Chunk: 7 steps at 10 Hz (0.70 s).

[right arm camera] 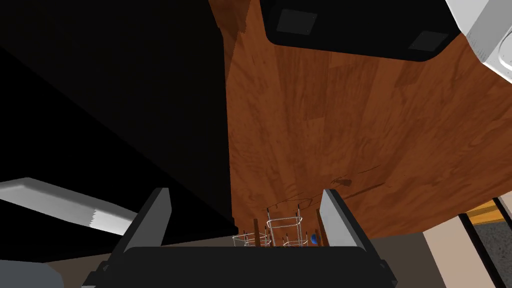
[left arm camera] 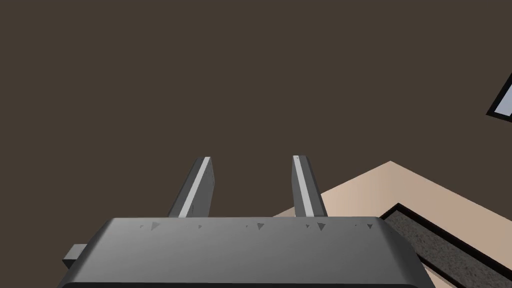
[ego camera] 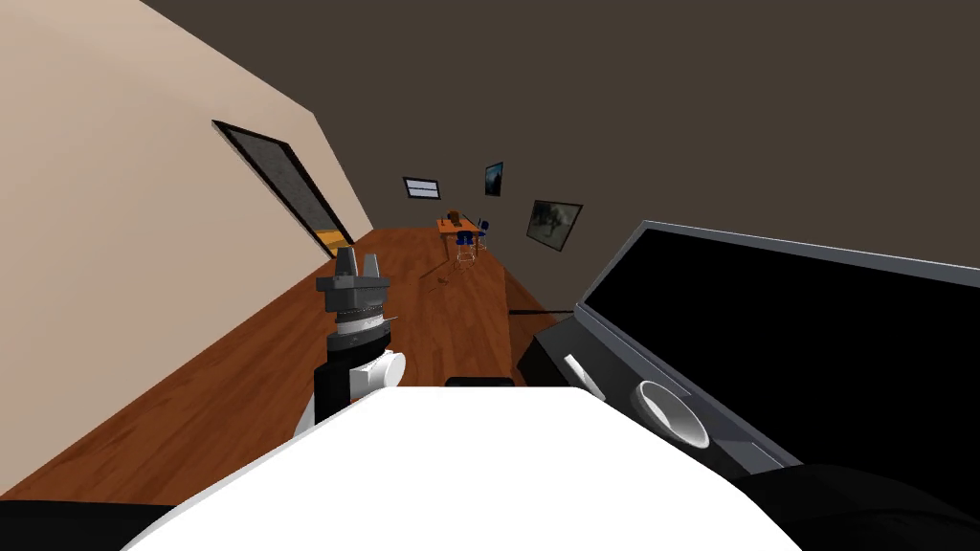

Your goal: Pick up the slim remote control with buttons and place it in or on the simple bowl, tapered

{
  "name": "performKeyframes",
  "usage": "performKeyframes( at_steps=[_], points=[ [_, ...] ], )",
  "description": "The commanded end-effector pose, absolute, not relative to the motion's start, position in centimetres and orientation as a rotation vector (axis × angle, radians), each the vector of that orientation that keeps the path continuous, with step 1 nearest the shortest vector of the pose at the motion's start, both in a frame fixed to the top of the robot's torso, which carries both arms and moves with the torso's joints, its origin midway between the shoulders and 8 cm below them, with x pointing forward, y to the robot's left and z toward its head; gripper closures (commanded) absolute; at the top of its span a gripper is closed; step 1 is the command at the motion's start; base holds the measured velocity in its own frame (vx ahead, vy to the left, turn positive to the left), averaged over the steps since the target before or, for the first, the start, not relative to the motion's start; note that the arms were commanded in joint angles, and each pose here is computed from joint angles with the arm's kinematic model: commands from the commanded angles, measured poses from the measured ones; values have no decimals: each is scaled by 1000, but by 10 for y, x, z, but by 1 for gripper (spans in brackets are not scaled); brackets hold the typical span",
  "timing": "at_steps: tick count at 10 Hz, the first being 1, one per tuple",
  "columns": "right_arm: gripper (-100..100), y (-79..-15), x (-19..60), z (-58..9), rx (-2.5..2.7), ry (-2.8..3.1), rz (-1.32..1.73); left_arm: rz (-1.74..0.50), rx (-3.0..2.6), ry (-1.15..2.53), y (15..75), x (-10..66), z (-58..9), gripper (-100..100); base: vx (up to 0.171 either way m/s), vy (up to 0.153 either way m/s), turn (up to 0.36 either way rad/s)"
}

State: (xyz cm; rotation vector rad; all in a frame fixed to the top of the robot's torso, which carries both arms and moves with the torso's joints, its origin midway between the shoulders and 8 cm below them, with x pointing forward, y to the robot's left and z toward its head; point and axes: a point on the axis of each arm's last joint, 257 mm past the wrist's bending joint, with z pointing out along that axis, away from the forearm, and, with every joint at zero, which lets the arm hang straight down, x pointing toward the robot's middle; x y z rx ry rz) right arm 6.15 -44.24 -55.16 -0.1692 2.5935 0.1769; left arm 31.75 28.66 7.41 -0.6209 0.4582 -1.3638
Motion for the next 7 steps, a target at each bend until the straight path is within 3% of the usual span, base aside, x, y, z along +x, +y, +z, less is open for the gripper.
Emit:
performKeyframes(
  at_steps=[1,7],
  points=[
    [-100,-464,32,-556,-203,2665,131,-1364,-621,458,287,318,74,0,88,-9,257],
    [-100,-526,-86,-561,-240,2904,-19,-1364,-621,458,287,318,74,0,117,-30,223]
  ],
)
